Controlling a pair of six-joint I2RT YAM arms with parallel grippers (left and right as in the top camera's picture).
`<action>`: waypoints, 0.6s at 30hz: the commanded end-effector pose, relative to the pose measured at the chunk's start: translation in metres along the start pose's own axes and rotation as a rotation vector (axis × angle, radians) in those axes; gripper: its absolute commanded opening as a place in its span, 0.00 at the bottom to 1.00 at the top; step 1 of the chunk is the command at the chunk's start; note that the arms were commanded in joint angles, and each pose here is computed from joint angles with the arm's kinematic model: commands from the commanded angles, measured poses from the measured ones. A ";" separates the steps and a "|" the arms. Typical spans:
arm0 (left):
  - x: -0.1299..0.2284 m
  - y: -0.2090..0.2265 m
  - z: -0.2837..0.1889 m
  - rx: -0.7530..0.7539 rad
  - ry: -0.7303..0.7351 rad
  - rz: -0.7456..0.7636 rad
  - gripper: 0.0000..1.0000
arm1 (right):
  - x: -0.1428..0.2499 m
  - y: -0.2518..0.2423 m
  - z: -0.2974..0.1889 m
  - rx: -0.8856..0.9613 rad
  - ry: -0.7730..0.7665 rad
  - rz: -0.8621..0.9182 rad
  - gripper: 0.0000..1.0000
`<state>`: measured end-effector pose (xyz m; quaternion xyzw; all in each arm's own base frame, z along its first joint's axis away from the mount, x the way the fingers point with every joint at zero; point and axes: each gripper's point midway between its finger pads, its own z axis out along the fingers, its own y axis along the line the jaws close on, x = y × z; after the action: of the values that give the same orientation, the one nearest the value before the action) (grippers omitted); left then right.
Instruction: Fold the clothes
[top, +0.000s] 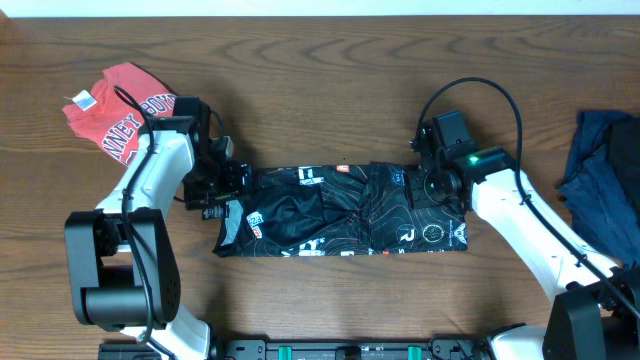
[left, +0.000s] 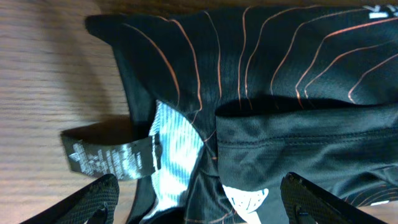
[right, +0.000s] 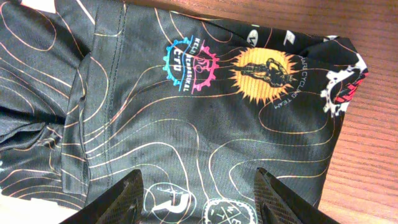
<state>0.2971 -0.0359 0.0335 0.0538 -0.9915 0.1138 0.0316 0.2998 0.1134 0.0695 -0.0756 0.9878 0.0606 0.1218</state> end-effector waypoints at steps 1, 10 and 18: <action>0.005 -0.001 0.010 0.027 0.017 0.023 0.85 | -0.009 -0.001 -0.009 0.001 -0.037 0.019 0.55; 0.004 0.014 0.018 -0.048 -0.004 -0.019 0.85 | -0.009 -0.001 -0.009 0.001 -0.037 0.019 0.55; 0.029 0.019 0.017 -0.078 0.093 -0.112 0.85 | -0.009 -0.001 -0.009 0.001 -0.038 0.019 0.56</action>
<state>0.2702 -0.0284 0.0182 0.0851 -0.9898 0.0871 0.0734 0.2997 0.1134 0.0695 -0.0756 0.9878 0.0605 0.1216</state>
